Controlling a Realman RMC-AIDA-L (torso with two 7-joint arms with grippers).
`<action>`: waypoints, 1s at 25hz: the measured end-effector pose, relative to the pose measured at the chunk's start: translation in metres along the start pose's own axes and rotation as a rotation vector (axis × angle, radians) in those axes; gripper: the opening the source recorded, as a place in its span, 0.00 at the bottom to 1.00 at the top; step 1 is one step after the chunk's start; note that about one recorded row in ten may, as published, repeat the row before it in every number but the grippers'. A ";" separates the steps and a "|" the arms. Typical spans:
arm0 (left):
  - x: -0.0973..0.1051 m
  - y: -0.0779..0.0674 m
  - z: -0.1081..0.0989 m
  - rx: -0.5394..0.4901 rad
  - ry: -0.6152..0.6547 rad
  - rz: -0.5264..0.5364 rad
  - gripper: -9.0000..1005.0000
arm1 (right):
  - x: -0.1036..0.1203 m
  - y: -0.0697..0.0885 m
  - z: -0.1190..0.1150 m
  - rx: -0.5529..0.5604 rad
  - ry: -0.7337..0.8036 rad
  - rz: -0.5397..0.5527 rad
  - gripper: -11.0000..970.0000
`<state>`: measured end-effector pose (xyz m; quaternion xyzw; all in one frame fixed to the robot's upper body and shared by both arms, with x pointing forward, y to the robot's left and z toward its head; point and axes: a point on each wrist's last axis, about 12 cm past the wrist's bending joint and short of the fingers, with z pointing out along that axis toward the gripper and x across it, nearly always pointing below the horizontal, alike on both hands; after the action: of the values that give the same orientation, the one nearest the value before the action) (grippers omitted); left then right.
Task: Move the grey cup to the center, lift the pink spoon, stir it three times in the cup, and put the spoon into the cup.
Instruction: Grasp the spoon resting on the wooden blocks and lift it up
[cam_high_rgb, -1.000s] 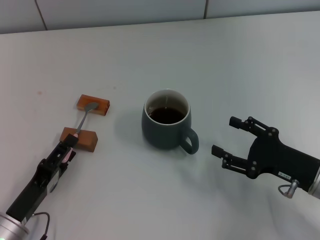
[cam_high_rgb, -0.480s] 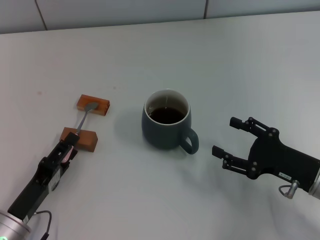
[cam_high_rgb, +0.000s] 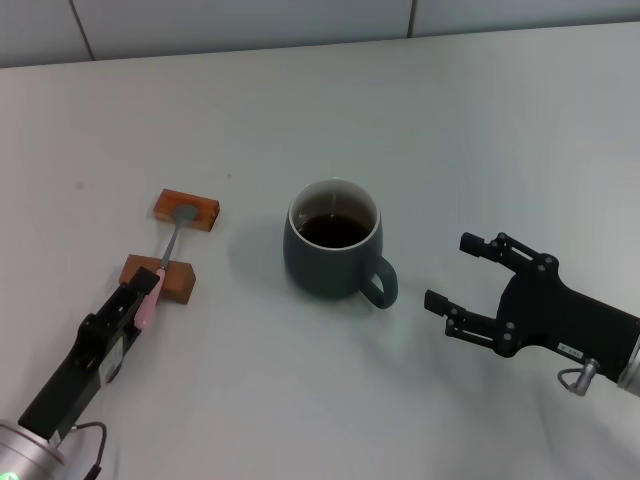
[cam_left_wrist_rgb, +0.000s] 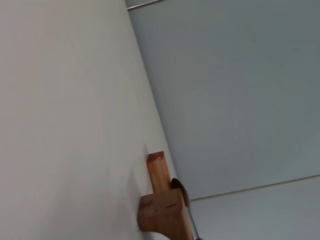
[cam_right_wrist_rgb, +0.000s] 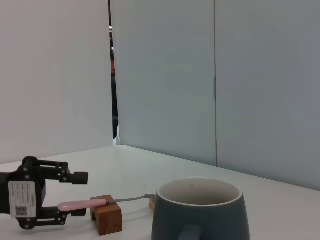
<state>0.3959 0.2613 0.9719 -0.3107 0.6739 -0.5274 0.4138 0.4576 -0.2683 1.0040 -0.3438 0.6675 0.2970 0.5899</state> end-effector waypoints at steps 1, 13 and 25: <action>0.000 0.000 0.000 0.000 0.000 0.000 0.54 | 0.000 0.000 0.000 0.000 0.000 0.000 0.87; 0.005 0.002 0.002 -0.021 0.005 -0.050 0.54 | 0.000 -0.001 -0.002 -0.002 0.011 -0.007 0.87; 0.006 0.000 0.005 -0.015 0.009 -0.082 0.53 | 0.000 -0.001 -0.002 -0.003 0.011 -0.007 0.87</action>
<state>0.3977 0.2533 0.9700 -0.3389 0.6662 -0.5404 0.3864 0.4579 -0.2705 1.0038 -0.3485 0.6694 0.2939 0.5866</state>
